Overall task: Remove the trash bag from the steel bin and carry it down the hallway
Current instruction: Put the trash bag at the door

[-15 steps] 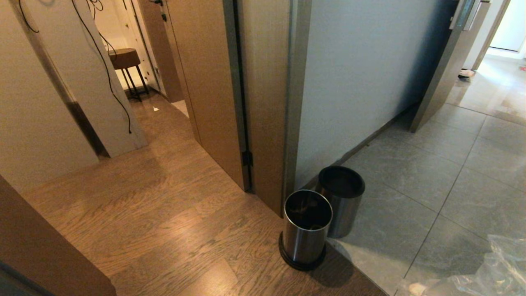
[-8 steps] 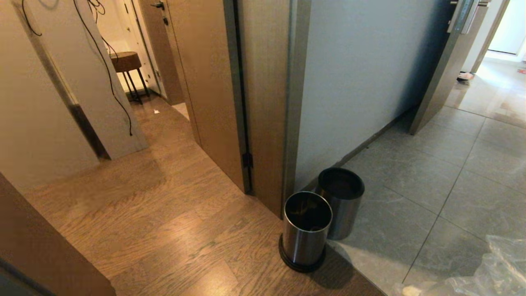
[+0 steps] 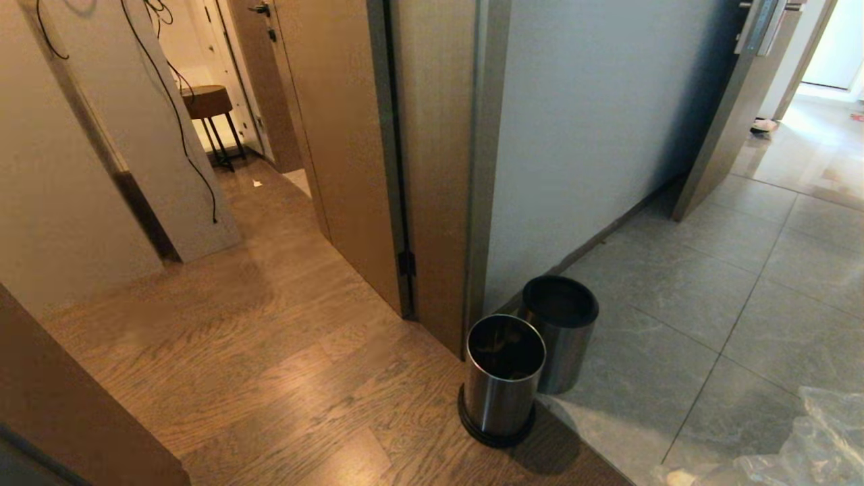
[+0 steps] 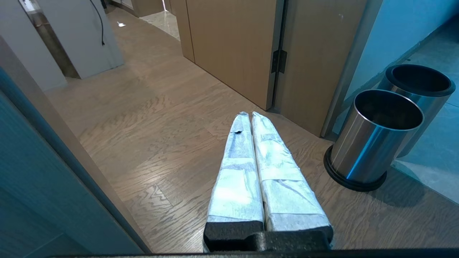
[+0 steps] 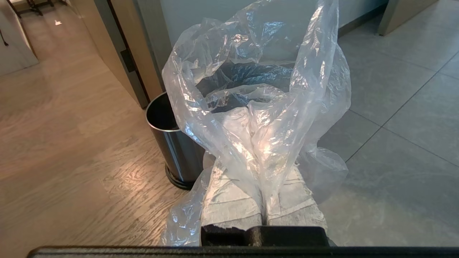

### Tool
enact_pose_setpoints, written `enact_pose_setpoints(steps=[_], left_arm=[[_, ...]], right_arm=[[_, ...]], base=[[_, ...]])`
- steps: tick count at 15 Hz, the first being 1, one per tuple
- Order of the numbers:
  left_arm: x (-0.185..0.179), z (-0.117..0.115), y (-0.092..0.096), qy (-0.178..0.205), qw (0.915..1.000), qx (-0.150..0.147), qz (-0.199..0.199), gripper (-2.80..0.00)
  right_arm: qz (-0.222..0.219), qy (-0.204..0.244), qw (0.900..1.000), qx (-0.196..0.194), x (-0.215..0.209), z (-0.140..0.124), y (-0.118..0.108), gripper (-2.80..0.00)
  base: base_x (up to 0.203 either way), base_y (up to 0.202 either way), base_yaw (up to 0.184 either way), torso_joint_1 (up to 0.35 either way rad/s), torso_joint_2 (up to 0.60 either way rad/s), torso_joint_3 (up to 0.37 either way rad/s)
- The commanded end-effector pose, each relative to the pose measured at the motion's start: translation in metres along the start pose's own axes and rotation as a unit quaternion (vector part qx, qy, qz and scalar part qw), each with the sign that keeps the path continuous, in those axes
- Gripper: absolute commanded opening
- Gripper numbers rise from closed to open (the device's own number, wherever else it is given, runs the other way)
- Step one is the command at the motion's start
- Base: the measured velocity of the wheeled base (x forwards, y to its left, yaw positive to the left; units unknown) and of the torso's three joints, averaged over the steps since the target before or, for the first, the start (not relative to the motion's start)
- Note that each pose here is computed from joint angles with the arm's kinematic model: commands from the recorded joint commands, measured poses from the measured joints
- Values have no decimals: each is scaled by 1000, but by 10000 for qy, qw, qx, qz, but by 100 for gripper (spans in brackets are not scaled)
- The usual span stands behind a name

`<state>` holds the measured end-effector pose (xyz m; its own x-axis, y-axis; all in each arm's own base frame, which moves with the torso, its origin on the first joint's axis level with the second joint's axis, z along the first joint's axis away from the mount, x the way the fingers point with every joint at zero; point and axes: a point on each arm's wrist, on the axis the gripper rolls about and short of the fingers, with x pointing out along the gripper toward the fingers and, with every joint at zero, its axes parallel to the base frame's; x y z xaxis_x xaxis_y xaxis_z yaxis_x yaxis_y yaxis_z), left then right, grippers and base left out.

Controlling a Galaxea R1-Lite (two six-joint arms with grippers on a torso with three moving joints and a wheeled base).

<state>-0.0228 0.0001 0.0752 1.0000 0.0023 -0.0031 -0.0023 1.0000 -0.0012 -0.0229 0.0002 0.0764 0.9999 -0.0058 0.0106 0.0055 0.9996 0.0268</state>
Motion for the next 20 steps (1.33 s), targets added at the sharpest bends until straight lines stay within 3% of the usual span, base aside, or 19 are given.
enact_pose_setpoints(steps=[1,5,20], left_arm=[[0,0,0,0,10000,-2,-2,-280],[0,0,0,0,10000,-2,-4,-280],[0,0,0,0,10000,-2,1,-280]], right_arm=[[-2,-1,10000,4,0,0,0,-280],[-6,-5,10000,4,0,0,0,-280],[-6,-1,10000,7,0,0,0,-280]], base=[[0,0,0,0,0,0],[2,1,-25,2,0,0],[1,8,-171,2,2,3]])
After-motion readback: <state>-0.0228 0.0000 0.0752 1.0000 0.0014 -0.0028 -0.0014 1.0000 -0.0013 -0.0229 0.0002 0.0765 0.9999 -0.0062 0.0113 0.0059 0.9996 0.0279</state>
